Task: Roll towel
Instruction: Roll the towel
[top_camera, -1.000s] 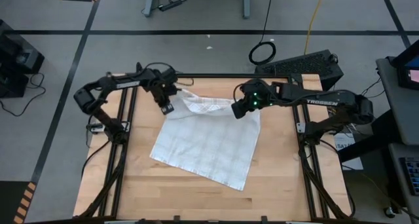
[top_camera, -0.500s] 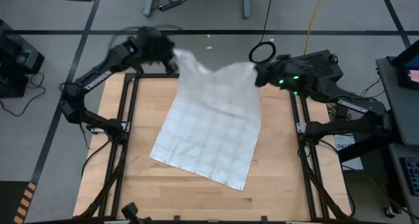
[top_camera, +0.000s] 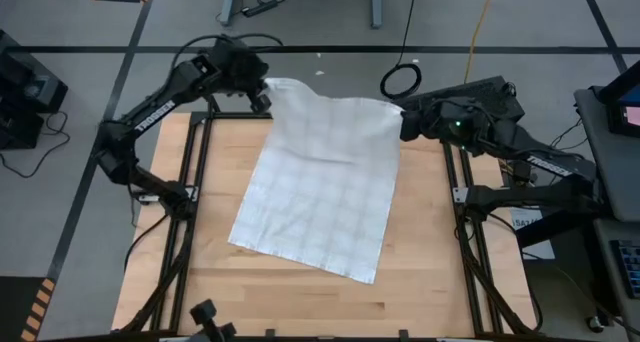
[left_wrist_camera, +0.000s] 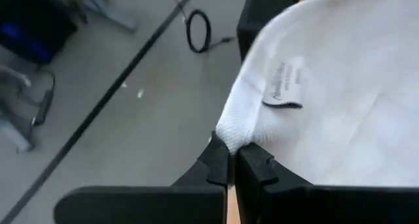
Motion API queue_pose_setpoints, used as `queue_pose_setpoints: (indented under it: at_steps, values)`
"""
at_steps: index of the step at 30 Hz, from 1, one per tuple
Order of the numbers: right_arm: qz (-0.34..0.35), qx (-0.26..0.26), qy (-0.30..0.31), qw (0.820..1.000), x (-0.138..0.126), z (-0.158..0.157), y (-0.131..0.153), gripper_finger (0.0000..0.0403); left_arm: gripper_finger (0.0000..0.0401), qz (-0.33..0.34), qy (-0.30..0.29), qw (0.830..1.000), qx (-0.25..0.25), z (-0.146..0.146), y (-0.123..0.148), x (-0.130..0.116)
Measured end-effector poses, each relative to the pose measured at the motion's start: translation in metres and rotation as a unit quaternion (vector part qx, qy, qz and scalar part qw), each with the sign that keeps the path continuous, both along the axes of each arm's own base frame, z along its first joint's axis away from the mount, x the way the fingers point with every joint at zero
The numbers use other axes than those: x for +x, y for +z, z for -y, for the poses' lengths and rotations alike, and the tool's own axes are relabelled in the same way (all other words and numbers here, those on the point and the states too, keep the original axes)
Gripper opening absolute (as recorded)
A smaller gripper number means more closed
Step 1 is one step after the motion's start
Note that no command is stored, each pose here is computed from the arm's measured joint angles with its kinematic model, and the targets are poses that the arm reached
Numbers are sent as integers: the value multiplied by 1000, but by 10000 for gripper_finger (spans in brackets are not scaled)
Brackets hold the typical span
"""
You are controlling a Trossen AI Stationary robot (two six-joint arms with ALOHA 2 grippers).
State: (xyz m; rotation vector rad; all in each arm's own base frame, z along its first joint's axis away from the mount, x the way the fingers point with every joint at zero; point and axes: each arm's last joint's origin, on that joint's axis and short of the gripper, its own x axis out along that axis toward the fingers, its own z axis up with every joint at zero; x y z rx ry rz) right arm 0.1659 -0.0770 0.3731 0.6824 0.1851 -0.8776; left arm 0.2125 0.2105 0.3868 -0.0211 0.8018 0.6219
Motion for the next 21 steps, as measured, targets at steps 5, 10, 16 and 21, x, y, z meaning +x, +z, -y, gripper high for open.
queue_pose_setpoints:
  at_steps: [5, 10, 16, 21]
  values:
    - [-1, -49, -79, 996, 6, 11, 2, 0, 6, 46, 6, 998, 37, -19, -3, 5]
    - [53, -87, -89, 991, 10, 21, 14, 0, 6, 102, -22, 993, 51, -27, 8, 7]
    - [80, -26, -2, 996, 9, 12, 13, 0, 6, 60, -47, 996, -37, -8, 13, -8]
    - [63, 65, 99, 991, 15, -5, 2, 0, 6, 15, -68, 988, -140, 15, 7, -24]
